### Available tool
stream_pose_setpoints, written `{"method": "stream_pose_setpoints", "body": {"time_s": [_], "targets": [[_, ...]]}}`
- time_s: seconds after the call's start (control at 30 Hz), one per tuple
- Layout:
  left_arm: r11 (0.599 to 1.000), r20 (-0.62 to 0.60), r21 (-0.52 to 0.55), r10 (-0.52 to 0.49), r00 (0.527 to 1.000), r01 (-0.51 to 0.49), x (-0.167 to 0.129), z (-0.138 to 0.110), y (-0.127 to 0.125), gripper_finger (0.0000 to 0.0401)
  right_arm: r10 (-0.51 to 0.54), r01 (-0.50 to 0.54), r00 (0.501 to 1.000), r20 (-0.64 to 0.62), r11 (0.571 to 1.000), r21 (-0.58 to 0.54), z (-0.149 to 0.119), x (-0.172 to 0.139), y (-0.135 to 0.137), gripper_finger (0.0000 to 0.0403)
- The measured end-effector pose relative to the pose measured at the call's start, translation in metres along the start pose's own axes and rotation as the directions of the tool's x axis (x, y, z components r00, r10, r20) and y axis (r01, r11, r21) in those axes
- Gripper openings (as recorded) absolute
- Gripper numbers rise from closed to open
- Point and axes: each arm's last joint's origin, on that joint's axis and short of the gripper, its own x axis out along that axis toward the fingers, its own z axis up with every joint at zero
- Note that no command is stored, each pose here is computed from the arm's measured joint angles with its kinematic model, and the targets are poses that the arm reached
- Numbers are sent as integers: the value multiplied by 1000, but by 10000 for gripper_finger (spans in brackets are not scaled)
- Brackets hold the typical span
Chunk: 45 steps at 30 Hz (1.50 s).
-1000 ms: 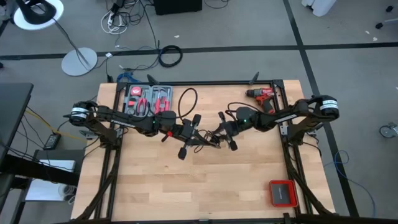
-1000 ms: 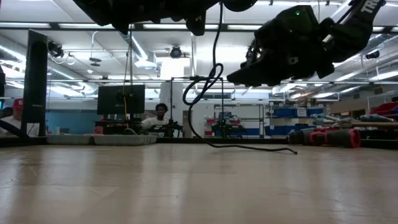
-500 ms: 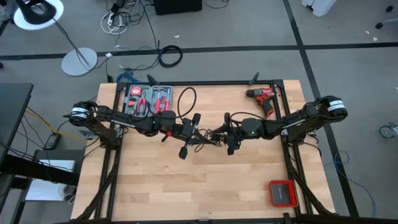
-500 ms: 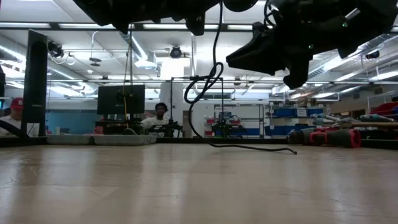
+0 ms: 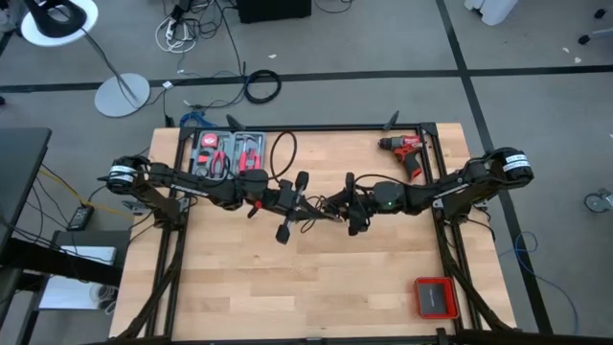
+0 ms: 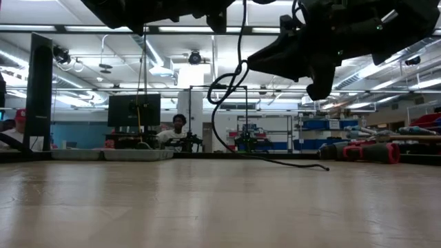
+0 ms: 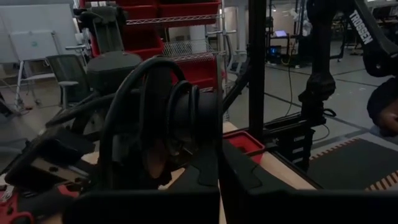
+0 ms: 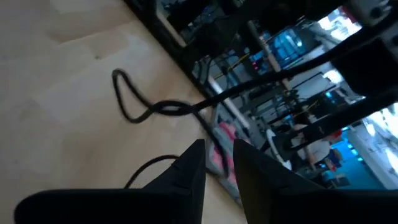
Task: Coil cords
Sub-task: Coil the black wire on the black spool
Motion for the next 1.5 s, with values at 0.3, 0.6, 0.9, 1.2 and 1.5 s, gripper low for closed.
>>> {"method": "stream_pose_setpoints", "body": {"time_s": [0.3,0.6,0.9,1.2,1.5], "targets": [[1000,43,2,17,999,-17,0,4,1,0,-3,3,1000,16,1000,-16,-3,1,-4,82],[999,65,8,33,997,-34,0,7,1,0,-11,14,999,43,998,-68,-3,1,-7,82],[997,87,18,73,993,-75,0,9,3,0,-41,43,999,36,997,-63,-9,3,-17,82],[996,95,37,75,993,-79,-1,10,3,0,-4,4,1000,0,1000,-28,-2,14,-31,82],[996,94,37,75,993,-78,-1,10,3,0,32,-31,999,-3,997,77,-3,14,-28,31]]}}
